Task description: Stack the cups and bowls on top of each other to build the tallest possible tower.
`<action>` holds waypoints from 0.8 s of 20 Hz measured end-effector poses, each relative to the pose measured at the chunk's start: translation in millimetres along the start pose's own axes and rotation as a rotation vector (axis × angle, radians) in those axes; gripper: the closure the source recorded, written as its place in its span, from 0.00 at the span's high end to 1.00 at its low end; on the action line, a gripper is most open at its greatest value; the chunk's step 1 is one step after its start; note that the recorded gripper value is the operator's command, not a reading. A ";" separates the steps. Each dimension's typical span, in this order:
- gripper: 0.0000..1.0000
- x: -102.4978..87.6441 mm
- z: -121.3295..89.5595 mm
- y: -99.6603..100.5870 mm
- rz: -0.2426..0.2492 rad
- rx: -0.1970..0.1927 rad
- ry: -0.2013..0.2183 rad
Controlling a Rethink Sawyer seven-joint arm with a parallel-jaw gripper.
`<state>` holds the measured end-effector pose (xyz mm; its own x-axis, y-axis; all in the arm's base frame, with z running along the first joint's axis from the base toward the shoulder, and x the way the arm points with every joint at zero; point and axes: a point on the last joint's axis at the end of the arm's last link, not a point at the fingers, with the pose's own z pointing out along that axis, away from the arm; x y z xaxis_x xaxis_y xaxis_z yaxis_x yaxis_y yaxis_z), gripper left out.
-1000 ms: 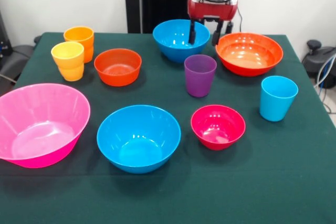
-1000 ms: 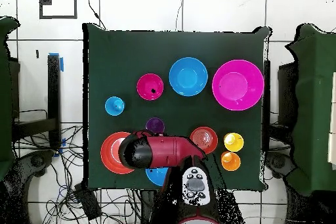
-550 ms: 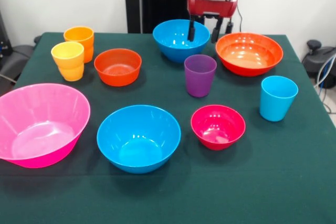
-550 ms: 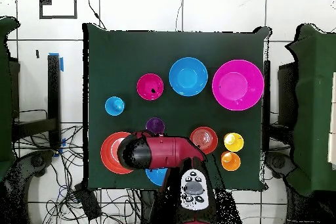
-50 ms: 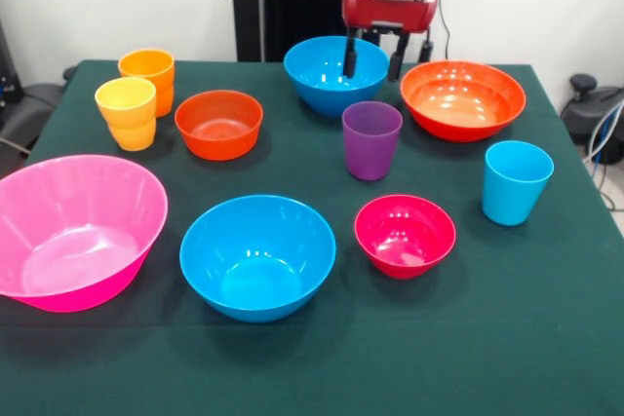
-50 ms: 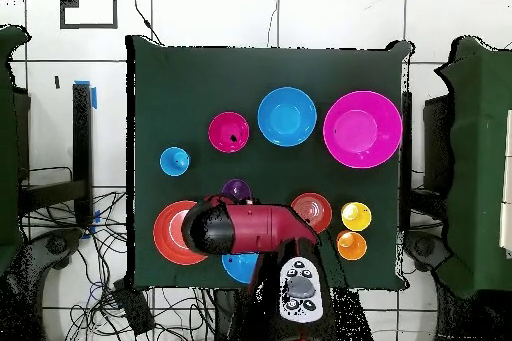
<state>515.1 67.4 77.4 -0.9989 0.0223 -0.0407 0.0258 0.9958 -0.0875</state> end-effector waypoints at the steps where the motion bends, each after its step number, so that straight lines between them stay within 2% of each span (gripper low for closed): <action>1: 1.00 -2.8 -0.4 -1.8 0.003 0.001 -0.005; 8: 1.00 -14.4 -2.5 -16.2 0.025 0.015 -0.025; 16: 1.00 -7.1 0.2 -31.4 0.043 0.050 -0.011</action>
<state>521.4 35.9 80.3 -0.9964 0.0641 -0.0559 0.0711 0.9883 -0.1353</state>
